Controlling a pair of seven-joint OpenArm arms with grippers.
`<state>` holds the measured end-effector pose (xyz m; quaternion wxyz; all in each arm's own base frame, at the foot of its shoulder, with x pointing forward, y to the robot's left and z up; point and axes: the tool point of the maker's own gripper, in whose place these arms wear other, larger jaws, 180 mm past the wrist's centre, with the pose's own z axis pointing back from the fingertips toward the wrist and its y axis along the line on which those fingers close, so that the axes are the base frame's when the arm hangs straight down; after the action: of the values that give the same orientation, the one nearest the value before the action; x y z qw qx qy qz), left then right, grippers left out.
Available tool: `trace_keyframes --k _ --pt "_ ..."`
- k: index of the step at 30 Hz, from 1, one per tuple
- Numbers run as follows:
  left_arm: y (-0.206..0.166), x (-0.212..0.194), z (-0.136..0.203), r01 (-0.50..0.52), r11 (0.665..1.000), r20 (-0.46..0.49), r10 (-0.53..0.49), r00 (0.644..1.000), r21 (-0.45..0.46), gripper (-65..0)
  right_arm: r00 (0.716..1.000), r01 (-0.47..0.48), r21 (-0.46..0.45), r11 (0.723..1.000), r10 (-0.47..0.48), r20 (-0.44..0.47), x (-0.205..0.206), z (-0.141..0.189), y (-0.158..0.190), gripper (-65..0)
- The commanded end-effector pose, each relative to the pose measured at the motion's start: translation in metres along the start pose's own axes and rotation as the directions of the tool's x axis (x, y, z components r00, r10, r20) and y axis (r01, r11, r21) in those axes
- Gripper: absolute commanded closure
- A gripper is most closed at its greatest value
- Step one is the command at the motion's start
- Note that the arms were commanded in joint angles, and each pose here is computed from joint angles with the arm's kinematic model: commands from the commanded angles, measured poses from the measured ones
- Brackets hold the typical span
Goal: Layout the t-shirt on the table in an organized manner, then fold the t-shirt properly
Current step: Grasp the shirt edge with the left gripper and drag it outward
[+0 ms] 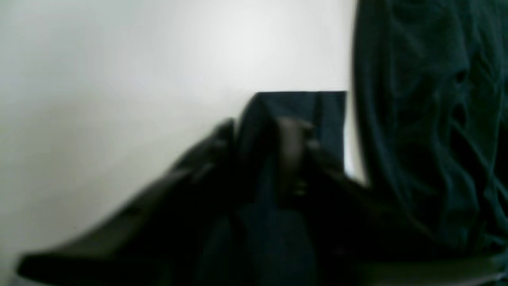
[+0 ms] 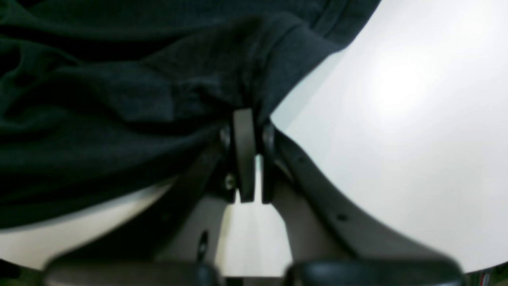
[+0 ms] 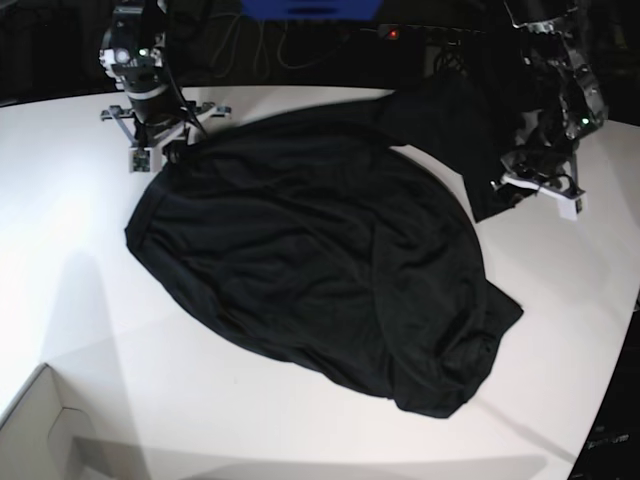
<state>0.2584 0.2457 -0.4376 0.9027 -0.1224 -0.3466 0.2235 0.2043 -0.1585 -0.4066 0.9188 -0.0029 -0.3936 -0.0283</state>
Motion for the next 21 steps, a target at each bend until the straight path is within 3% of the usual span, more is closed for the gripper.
trace_keyframes --k 1,2,7,11,21 --pt "0.006 -0.023 0.001 0.008 1.000 -0.098 -0.005 0.995 0.029 -4.0 0.999 0.001 0.001 1.000 -0.001 0.039 0.010 0.002 0.000 0.0" --pt "0.005 -0.021 0.001 0.010 1.000 -0.094 -0.008 0.996 0.028 0.0 0.999 0.001 0.003 1.000 -0.001 0.039 0.010 0.002 0.001 0.0" --pt "0.011 0.015 0.017 0.018 0.999 0.008 -0.018 1.000 0.043 0.0 0.999 0.001 0.003 1.000 -0.001 0.039 0.010 0.002 0.001 0.0" --pt "0.017 0.071 0.054 0.039 0.996 0.180 -0.053 0.982 0.083 0.0 0.999 0.001 0.003 1.000 -0.001 0.039 0.010 0.002 0.001 0.0" --pt "0.038 0.130 0.143 0.045 0.972 0.345 -0.126 0.930 0.232 0.0 0.998 0.002 0.007 1.000 -0.002 0.056 0.018 0.000 0.003 0.0"
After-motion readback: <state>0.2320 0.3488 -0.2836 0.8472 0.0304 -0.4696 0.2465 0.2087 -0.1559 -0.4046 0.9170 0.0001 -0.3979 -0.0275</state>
